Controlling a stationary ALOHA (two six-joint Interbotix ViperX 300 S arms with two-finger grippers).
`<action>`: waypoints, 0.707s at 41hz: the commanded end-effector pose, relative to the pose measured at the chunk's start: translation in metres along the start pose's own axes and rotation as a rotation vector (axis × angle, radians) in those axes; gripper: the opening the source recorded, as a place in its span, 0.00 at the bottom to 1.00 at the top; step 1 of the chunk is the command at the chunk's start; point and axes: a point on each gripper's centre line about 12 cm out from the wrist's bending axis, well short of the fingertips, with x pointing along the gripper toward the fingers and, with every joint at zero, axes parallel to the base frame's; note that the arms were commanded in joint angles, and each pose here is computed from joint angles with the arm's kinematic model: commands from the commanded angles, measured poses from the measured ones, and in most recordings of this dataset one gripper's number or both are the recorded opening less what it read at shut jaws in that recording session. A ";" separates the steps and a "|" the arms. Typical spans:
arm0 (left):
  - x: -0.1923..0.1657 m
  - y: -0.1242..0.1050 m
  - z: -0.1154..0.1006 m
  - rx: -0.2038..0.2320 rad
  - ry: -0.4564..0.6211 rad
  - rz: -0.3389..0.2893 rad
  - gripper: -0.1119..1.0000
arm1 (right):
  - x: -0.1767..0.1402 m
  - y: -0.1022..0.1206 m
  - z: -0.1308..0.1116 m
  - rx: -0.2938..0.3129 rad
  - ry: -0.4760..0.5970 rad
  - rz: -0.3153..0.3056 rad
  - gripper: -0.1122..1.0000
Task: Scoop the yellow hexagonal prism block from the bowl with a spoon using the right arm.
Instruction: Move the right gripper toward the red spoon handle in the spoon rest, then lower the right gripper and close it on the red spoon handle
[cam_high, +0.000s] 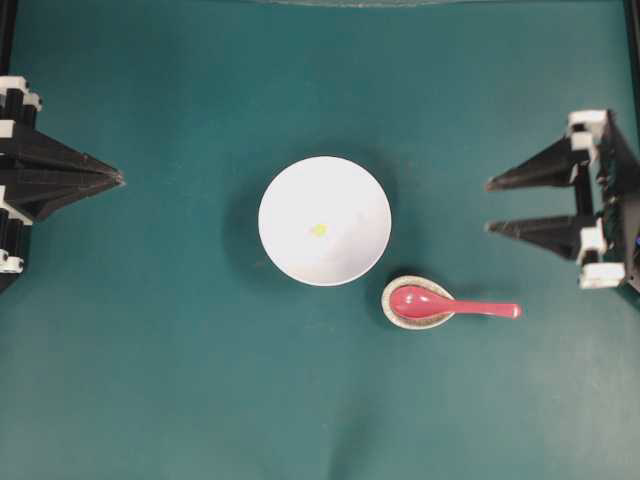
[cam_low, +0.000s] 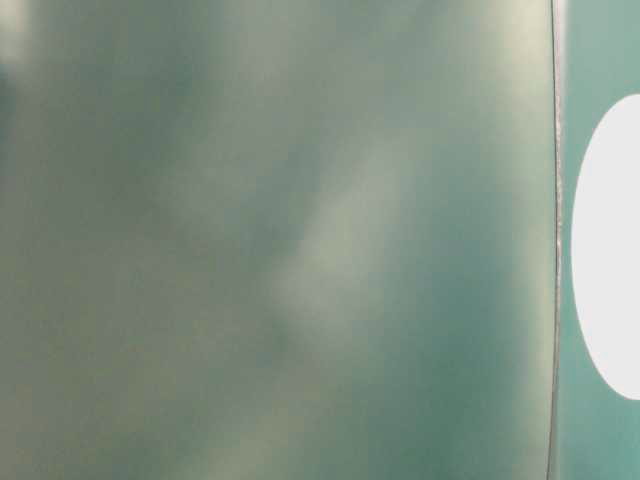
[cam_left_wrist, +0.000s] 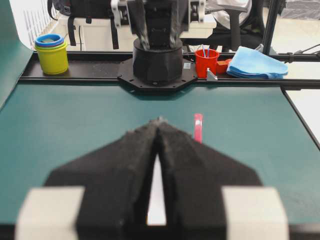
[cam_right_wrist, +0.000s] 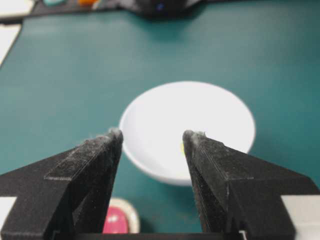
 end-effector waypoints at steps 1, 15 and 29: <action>0.003 0.000 0.009 0.003 -0.021 -0.001 0.13 | 0.007 0.006 -0.007 0.005 -0.007 0.023 0.61; 0.002 0.000 0.007 0.008 -0.008 -0.001 0.13 | 0.020 0.026 -0.061 0.070 0.024 0.062 0.61; 0.003 0.000 0.007 0.017 -0.005 -0.001 0.13 | 0.029 0.050 -0.111 0.069 0.061 0.049 0.61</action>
